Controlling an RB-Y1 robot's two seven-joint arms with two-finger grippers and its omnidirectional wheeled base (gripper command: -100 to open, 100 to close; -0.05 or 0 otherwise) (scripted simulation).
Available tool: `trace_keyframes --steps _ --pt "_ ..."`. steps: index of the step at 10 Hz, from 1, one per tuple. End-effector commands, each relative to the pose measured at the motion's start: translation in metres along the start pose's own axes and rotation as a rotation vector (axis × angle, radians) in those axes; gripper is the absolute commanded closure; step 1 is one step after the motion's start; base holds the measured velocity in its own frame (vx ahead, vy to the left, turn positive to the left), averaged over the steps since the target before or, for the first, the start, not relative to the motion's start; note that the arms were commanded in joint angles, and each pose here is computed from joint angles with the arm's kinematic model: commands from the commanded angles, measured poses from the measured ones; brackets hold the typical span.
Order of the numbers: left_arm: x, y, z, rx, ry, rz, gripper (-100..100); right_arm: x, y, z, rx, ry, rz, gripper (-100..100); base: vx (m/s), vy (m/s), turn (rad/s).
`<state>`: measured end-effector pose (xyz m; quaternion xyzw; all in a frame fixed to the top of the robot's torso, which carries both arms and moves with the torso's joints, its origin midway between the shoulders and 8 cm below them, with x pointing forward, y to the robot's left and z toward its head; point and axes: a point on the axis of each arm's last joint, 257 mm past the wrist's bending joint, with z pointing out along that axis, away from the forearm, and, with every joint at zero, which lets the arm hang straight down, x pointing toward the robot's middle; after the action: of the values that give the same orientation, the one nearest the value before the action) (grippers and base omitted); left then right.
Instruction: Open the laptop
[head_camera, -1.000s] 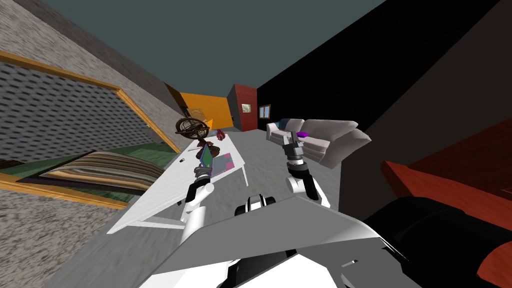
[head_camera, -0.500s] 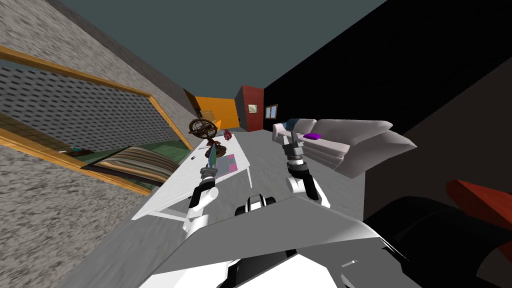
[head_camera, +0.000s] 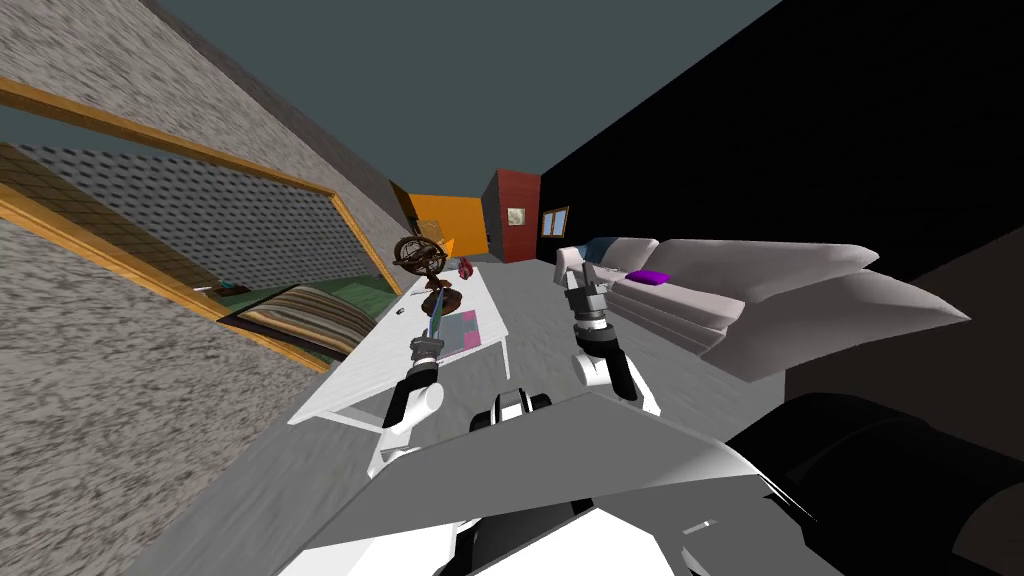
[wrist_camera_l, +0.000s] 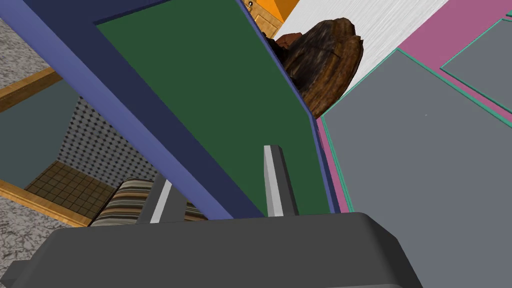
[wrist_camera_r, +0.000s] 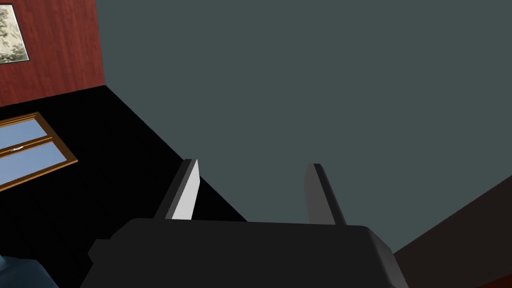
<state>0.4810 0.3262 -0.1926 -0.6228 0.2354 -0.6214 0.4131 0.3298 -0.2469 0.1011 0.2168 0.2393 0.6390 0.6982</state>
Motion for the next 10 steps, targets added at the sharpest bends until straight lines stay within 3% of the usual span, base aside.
trace_keyframes --steps 1,6,7,8,9,10 --pt "0.021 0.014 -0.023 -0.031 0.038 -0.02 100 0.0 0.0 0.0 0.0 0.0 0.0 0 0.117 -0.003 0.24" --pt "0.06 0.034 -0.066 -0.085 0.086 -0.076 100 0.0 0.0 0.0 0.0 0.0 0.0 0 0.111 0.001 0.196" --pt "0.066 0.037 -0.067 -0.092 0.095 -0.082 100 0.0 0.0 0.0 0.0 0.0 0.0 0 0.037 -0.007 -0.013" --pt "0.059 0.037 -0.066 -0.091 0.087 -0.077 100 0.0 0.0 0.0 0.0 0.0 0.0 0 0.01 -0.003 -0.017" --pt "0.053 0.04 -0.063 -0.096 0.092 0.008 100 0.0 0.0 0.0 0.0 0.0 0.0 0 0.046 -0.056 0.01" --pt "0.05 0.041 -0.061 -0.097 0.095 0.051 100 0.0 0.0 0.0 0.0 0.0 0.0 0 0.074 -0.104 0.015"
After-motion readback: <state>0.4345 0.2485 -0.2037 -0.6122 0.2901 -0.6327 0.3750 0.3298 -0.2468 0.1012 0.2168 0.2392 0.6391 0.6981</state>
